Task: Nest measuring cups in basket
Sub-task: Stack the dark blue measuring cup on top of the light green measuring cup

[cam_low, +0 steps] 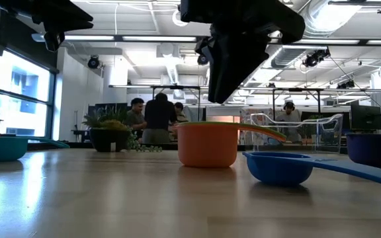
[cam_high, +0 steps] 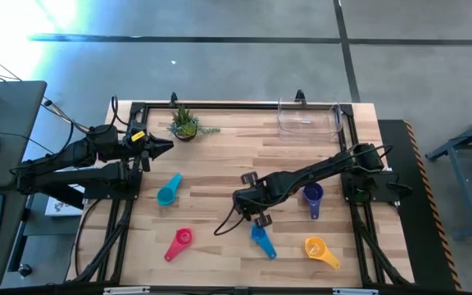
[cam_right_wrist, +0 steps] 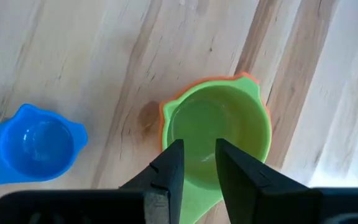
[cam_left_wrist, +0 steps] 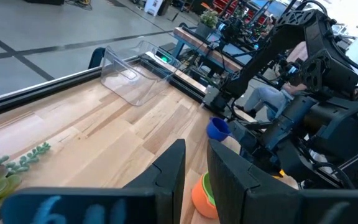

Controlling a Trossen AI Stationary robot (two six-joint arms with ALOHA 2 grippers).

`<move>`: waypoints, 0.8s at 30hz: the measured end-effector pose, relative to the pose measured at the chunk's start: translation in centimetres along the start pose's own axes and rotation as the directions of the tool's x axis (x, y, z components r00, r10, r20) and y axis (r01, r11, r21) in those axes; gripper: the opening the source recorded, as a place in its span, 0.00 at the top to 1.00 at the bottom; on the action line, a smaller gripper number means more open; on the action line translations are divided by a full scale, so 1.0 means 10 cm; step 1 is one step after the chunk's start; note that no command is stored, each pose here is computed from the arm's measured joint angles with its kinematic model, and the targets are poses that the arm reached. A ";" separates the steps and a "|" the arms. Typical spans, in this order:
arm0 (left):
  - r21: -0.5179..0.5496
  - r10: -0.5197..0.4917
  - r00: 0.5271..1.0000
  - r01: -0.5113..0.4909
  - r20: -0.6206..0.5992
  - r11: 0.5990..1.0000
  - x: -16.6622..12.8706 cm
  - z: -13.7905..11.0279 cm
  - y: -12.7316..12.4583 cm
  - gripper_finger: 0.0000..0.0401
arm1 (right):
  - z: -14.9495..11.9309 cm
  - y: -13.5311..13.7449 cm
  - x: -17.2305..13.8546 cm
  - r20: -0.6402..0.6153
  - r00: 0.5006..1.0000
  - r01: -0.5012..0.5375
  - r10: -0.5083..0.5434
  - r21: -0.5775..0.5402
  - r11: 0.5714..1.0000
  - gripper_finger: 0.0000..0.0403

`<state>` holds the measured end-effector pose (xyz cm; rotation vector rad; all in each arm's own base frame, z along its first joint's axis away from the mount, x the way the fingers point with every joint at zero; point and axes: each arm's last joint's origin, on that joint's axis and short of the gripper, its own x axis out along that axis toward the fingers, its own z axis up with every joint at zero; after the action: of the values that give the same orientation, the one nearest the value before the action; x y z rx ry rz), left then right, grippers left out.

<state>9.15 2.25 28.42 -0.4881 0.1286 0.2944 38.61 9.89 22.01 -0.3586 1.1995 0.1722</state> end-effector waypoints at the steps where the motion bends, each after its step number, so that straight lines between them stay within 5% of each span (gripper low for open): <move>1: -0.003 0.000 1.000 0.000 0.000 1.000 0.00 0.00 0.00 0.86 | -0.01 0.00 0.00 -0.011 1.000 -0.002 0.002 0.027 1.000 0.79; 7: -0.024 0.000 1.000 0.000 0.000 1.000 0.00 0.00 0.00 0.86 | -0.08 0.04 -0.01 -0.082 0.993 -0.060 0.085 0.274 0.960 0.79; 13: -0.024 0.000 1.000 0.000 0.000 1.000 0.00 0.00 0.00 0.86 | -0.14 0.16 -0.04 -0.149 0.973 -0.104 0.178 0.405 0.908 0.79; 24: -0.023 0.004 1.000 -0.004 0.001 1.000 0.00 0.00 0.00 0.86 | -0.40 0.37 -0.21 -0.417 0.903 0.143 0.098 0.508 0.850 0.79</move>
<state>9.16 2.26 28.41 -0.5104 0.1252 0.3000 33.18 12.06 22.04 0.0892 1.6212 -0.2800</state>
